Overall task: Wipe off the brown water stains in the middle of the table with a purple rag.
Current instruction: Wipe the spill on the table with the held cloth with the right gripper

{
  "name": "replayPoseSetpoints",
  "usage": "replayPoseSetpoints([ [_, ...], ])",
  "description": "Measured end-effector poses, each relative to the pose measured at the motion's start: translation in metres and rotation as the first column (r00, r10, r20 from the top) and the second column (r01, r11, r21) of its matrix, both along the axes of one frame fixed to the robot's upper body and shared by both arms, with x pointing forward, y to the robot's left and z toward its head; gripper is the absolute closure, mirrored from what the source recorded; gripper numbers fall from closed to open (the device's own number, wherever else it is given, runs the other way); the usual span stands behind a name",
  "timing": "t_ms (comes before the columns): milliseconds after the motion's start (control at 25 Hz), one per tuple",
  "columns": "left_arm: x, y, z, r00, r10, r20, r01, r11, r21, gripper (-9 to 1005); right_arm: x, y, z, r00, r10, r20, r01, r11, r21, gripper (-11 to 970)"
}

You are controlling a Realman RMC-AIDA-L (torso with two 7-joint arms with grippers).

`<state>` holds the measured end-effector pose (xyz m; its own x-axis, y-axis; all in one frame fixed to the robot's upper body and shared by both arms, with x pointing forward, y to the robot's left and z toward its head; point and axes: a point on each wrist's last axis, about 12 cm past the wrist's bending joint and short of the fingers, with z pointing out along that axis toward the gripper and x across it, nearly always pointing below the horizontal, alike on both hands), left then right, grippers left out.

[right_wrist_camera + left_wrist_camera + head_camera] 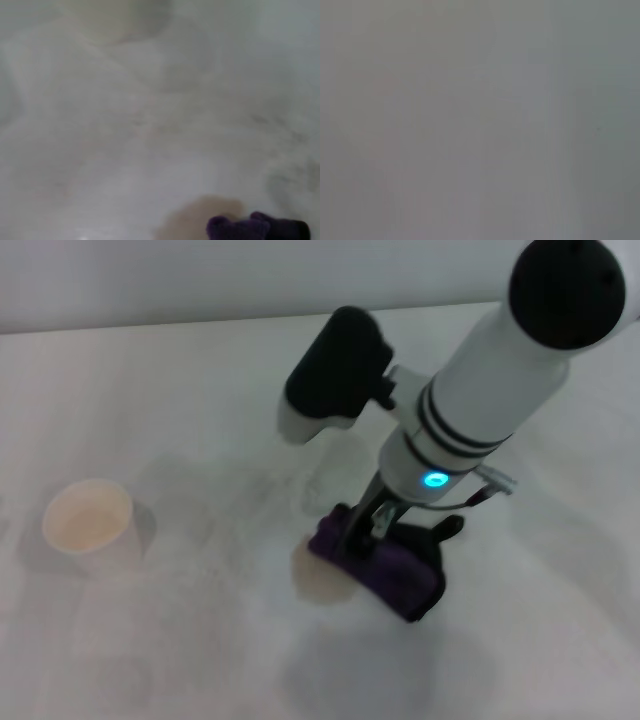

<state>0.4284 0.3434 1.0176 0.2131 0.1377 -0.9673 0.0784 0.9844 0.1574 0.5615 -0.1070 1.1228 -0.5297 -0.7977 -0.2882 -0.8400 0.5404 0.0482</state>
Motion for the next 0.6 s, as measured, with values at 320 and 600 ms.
replayPoseSetpoints([
  [320,-0.005,0.0,-0.001,1.0,0.0,0.002,0.0,1.0,-0.003,108,-0.034,0.038,-0.007,0.98,0.193,-0.049,-0.191,0.981,0.03,885],
  [600,-0.009,-0.003,-0.002,1.0,-0.02,-0.002,0.02,1.0,-0.004,108,-0.041,0.046,-0.009,0.969,0.244,-0.045,-0.242,0.97,0.036,885],
])
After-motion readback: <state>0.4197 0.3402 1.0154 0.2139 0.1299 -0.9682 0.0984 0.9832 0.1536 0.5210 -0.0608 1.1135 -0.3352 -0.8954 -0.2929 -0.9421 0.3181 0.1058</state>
